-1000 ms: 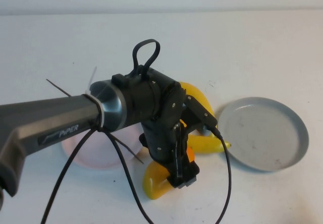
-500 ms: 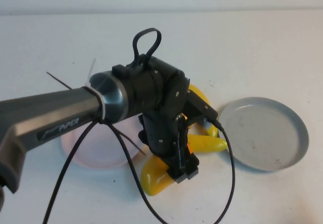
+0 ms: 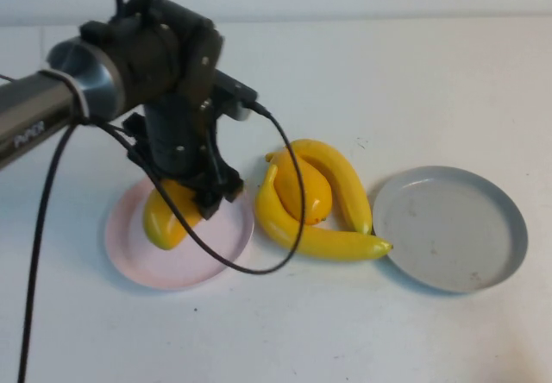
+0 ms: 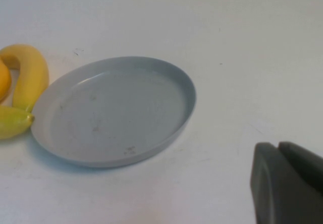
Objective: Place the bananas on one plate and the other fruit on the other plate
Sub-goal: Put one type of fruit in the left plate
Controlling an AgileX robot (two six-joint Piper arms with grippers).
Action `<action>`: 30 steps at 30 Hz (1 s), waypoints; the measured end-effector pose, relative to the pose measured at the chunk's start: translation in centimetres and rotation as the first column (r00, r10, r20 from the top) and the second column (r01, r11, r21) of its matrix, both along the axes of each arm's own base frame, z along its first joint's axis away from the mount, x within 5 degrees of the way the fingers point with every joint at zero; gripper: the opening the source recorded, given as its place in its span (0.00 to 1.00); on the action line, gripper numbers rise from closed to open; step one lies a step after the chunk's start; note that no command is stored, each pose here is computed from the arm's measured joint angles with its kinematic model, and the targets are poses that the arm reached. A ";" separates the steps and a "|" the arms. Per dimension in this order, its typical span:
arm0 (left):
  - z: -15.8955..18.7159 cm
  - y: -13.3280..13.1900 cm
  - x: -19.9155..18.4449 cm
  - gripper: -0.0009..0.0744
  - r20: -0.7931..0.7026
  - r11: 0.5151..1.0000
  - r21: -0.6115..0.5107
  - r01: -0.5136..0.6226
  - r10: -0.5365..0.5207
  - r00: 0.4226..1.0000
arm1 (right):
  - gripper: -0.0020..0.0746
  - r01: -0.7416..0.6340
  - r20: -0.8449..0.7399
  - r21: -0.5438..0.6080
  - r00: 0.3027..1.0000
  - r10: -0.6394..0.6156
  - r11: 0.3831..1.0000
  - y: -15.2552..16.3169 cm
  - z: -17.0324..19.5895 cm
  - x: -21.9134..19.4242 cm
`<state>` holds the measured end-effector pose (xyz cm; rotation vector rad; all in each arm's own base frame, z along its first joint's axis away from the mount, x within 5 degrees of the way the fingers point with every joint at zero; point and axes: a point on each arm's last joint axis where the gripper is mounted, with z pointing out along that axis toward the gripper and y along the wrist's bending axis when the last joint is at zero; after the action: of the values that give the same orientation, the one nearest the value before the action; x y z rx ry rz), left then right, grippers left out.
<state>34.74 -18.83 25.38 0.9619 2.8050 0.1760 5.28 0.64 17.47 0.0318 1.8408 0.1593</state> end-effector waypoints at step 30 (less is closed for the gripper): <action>-4.2 5.5 3.8 0.90 -0.047 0.972 0.035 -0.231 0.232 0.972 | 0.00 0.000 0.000 0.000 1.000 0.000 1.000 0.0 0.0 0.0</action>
<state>38.56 -13.36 21.16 0.6503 2.9645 0.2260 5.28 0.64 17.47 0.0318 1.8408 0.1593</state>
